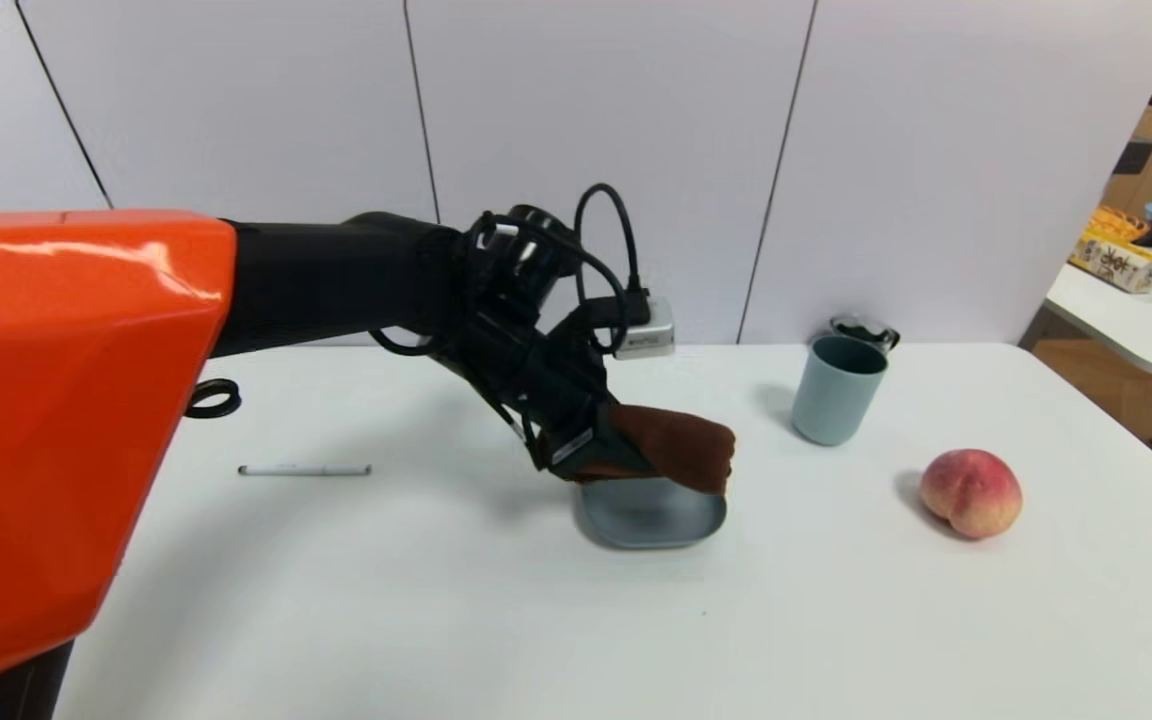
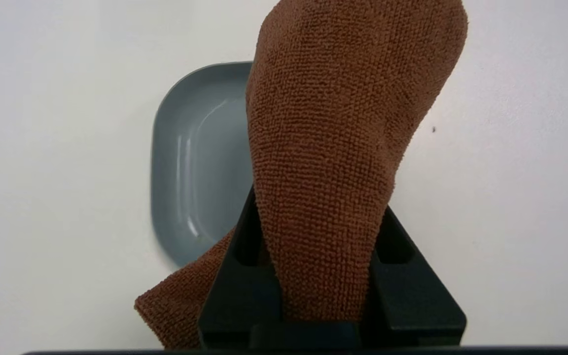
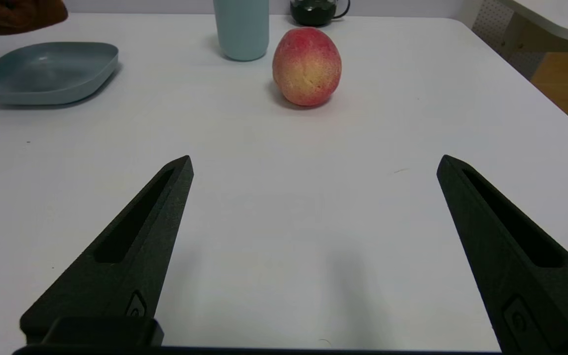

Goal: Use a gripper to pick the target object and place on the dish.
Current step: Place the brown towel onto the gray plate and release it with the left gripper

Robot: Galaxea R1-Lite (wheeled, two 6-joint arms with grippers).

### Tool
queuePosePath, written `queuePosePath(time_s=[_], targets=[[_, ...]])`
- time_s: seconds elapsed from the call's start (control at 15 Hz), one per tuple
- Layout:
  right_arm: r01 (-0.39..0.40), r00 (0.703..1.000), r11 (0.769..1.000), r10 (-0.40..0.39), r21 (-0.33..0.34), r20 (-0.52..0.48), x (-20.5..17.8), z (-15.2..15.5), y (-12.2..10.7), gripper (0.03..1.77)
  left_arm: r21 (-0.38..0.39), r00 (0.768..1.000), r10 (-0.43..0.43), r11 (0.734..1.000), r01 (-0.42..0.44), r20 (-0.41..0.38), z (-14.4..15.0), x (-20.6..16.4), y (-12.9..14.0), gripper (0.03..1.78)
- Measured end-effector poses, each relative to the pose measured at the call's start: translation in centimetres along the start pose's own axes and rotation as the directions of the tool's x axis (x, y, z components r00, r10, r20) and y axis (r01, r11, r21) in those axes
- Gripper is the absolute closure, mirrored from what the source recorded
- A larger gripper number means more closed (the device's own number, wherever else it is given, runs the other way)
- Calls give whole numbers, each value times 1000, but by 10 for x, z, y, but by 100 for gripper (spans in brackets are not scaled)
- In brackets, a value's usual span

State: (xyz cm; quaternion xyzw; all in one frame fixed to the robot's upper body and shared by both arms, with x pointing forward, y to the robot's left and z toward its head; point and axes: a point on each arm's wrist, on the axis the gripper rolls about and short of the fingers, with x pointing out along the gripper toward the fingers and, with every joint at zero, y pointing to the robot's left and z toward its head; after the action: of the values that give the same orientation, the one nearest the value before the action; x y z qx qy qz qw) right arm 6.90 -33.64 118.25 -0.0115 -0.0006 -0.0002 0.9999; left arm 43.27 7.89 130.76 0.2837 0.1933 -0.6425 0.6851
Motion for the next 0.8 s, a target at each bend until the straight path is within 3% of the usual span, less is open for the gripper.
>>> queuePosePath(time_s=[0.33,0.73,0.8], targets=[[0,1000,1000,0,0,0,0,0,0,9,-47,1000,0,999,-1,-28,-9,29,5,140],[-1,1000,1000,1,0,0,0,0,0,9,-47,1000,28,998,-28,-10,-15,44,13,140],[0,1000,1000,0,1,0,0,0,0,9,-50,1000,28,998,-28,-12,-16,45,14,123]])
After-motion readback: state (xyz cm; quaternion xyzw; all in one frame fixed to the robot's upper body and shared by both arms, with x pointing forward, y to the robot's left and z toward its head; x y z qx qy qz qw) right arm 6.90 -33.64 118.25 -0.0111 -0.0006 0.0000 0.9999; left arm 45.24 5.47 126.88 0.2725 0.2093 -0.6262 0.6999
